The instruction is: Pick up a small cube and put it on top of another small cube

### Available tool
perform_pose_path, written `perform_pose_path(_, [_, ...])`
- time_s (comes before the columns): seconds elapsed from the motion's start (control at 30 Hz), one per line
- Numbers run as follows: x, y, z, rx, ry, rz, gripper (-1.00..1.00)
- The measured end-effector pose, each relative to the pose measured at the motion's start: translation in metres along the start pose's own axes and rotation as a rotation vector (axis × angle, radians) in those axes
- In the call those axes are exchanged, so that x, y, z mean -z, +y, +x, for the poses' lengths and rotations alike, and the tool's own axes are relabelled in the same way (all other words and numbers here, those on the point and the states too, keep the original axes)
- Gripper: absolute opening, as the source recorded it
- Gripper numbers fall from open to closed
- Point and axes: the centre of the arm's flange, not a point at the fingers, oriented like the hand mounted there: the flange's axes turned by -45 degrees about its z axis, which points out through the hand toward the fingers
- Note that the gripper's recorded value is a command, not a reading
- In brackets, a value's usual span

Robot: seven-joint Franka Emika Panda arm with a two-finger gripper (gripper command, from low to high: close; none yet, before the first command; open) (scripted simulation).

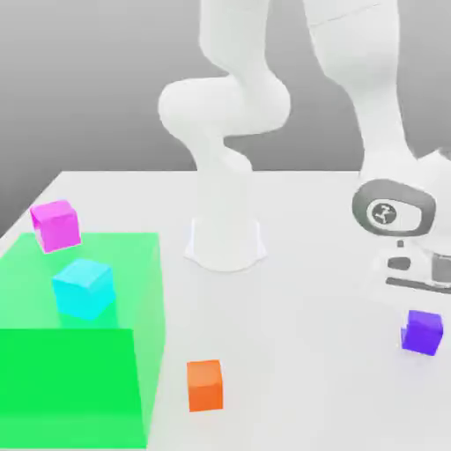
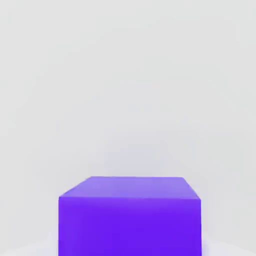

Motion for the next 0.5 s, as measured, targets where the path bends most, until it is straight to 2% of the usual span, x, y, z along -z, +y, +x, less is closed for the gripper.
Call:
perform_pose_path(0.1, [0.017,0.013,0.016,-0.082,0.003,-0.012,-1.00])
perform_pose_path(0.33, [0.035,0.108,0.115,-0.685,0.011,-0.036,-1.00])
perform_pose_path(0.5, [0.051,0.214,0.175,-1.201,0.012,-0.033,-1.00])
